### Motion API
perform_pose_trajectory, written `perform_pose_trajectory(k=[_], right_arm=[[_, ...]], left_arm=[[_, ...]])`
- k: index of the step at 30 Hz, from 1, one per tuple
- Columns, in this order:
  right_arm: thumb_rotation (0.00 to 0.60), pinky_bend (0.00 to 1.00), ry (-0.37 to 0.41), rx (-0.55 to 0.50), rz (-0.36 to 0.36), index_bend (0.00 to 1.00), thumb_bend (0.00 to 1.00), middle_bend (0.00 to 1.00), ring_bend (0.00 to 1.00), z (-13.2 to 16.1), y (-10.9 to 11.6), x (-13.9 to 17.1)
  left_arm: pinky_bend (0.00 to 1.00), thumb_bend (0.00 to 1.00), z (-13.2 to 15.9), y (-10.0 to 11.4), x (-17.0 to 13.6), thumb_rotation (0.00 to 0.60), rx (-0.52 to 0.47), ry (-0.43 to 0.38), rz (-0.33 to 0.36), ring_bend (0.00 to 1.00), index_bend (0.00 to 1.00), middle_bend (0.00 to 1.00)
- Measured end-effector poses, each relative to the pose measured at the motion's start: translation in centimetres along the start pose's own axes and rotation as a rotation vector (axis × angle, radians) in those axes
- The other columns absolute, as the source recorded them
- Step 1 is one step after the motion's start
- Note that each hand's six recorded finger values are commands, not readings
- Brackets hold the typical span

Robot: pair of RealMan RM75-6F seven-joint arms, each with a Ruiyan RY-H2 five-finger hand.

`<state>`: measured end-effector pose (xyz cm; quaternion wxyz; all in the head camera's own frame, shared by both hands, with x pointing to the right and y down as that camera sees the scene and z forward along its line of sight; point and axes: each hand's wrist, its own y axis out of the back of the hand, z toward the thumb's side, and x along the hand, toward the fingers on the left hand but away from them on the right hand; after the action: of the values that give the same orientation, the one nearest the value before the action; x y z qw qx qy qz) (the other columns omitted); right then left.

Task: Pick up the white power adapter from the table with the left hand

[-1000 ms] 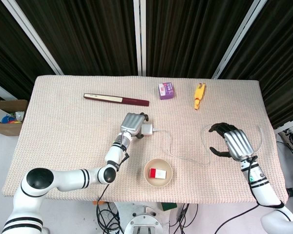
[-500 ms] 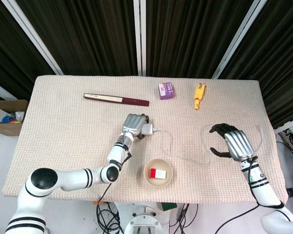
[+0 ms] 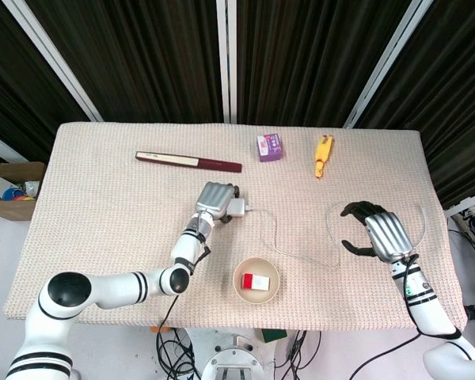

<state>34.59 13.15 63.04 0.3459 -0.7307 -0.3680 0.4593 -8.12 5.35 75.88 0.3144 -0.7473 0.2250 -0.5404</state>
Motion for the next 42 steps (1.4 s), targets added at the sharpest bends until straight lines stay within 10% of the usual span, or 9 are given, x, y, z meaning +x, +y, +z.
perform_pose_trajectory(k=[15, 42], right_arm=[[0.6, 0.44, 0.035, -0.041, 0.018, 0.41, 0.23, 0.33, 0.29, 1.5, -0.4, -0.6], [0.6, 0.58, -0.015, -0.229, 0.112, 0.55, 0.22, 0.41, 0.35, 17.6, -1.6, -11.4]], left_arm=[[0.95, 0.37, -4.8, 1.4, -5.0, 0.6, -0.093, -0.039, 0.033, 0.73, 0.49, 0.41], [0.95, 0.37, 1.3, 7.8, -9.4, 0.6, -0.152, -0.152, 0.098, 0.73, 0.49, 0.41]])
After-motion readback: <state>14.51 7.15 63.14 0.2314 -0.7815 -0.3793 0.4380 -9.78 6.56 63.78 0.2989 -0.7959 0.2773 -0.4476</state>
